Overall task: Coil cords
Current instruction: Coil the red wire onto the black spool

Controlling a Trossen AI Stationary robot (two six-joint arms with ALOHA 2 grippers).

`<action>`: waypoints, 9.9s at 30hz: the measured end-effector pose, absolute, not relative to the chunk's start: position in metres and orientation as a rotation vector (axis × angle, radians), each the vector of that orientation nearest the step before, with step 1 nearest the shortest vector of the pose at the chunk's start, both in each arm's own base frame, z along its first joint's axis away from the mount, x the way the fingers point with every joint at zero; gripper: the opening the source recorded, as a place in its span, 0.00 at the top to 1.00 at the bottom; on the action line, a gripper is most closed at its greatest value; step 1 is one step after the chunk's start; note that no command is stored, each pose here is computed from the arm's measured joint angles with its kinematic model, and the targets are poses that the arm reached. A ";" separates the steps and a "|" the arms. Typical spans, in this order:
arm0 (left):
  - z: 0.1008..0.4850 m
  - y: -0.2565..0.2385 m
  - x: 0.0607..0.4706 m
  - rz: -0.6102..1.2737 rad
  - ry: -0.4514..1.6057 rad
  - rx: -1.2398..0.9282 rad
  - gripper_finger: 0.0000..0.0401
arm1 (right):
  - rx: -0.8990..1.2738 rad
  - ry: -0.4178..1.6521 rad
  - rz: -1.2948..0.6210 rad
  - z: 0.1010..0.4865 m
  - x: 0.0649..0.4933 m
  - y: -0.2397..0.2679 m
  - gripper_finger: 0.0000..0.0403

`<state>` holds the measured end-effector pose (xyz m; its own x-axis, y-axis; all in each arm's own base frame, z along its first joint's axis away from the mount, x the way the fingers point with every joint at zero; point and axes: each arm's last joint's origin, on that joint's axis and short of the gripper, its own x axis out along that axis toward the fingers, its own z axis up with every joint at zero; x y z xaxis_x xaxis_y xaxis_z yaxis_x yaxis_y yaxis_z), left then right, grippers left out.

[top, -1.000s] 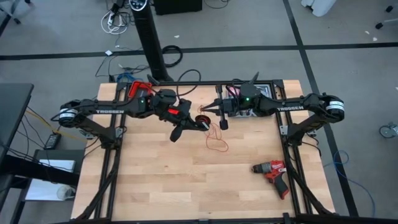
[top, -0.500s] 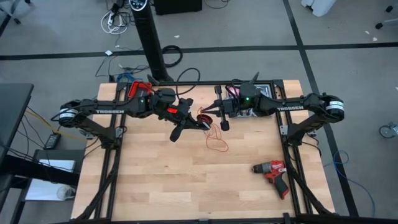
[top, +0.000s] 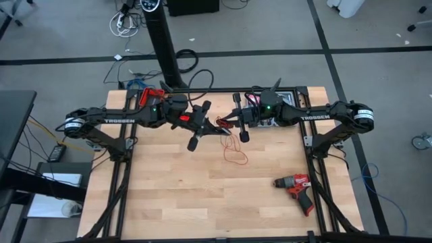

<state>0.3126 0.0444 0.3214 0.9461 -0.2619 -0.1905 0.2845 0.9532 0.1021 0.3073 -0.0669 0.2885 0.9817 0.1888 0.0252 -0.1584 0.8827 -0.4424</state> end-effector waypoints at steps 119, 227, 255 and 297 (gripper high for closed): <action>0.347 0.056 0.314 0.202 -0.020 0.305 1.00 | -0.094 0.328 -0.184 0.211 0.285 -0.066 0.99; 0.340 0.062 0.316 0.220 0.020 0.256 1.00 | -0.025 0.213 -0.140 0.221 0.289 -0.062 0.82; 0.342 0.062 0.316 0.224 -0.008 0.258 1.00 | -0.026 0.215 -0.153 0.221 0.288 -0.063 0.95; 0.295 0.079 0.302 0.209 0.482 0.088 1.00 | -0.340 0.306 0.037 0.286 0.246 -0.060 1.00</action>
